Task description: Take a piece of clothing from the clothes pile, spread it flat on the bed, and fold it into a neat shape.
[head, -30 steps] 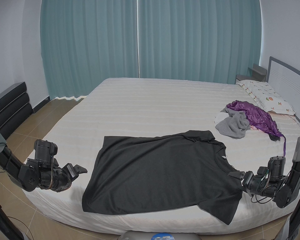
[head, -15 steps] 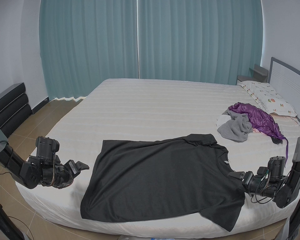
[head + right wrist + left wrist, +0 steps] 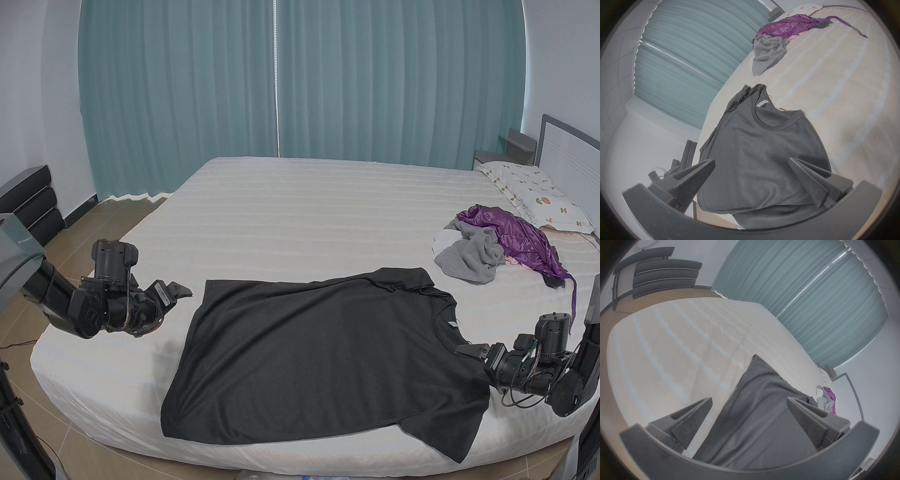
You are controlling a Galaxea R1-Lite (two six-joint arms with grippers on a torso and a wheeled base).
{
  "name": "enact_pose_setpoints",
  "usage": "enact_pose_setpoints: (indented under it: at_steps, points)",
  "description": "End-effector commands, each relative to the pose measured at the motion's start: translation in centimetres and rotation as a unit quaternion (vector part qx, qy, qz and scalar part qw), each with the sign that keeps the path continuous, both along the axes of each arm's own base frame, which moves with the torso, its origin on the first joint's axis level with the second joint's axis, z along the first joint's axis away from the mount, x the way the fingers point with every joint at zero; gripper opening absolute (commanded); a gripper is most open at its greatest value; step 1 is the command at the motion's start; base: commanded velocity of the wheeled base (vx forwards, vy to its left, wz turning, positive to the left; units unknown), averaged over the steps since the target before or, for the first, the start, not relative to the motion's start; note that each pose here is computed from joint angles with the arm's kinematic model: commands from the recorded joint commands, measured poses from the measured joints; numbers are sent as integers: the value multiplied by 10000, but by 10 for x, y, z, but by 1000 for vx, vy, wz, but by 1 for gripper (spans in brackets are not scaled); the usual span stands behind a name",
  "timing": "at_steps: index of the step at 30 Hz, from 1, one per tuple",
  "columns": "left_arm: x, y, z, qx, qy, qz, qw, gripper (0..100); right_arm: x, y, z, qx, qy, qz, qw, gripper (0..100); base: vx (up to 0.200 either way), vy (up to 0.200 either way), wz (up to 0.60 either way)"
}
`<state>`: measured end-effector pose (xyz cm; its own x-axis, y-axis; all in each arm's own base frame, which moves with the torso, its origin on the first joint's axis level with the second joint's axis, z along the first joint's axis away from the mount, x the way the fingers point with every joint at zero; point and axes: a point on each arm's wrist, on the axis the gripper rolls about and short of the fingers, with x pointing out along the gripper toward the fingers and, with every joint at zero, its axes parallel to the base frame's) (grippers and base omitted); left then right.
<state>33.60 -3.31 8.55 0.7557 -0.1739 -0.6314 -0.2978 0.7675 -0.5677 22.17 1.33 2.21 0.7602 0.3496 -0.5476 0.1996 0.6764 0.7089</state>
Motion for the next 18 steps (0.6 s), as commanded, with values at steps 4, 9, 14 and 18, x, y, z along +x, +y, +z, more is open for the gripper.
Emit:
enact_pose_setpoints:
  at_steps: [4, 9, 14, 18]
  points:
    - [70, -8, -21, -228, -243, -244, 9991, 100, -3, 5, -4, -13, 110, 111, 9999, 100, 0, 0, 0]
    - [98, -12, -28, -261, -393, -293, 9985, 100, -3, 5, -4, -7, 120, 115, 9999, 100, 0, 0, 0]
    - [121, -16, -40, -301, -498, -285, 9979, 100, -4, 5, -2, -6, 90, 115, 9999, 100, 0, 0, 0]
    - [141, -21, -51, -503, -579, -141, 9970, 100, -4, 5, -4, -7, 128, 115, 9999, 100, 0, 0, 0]
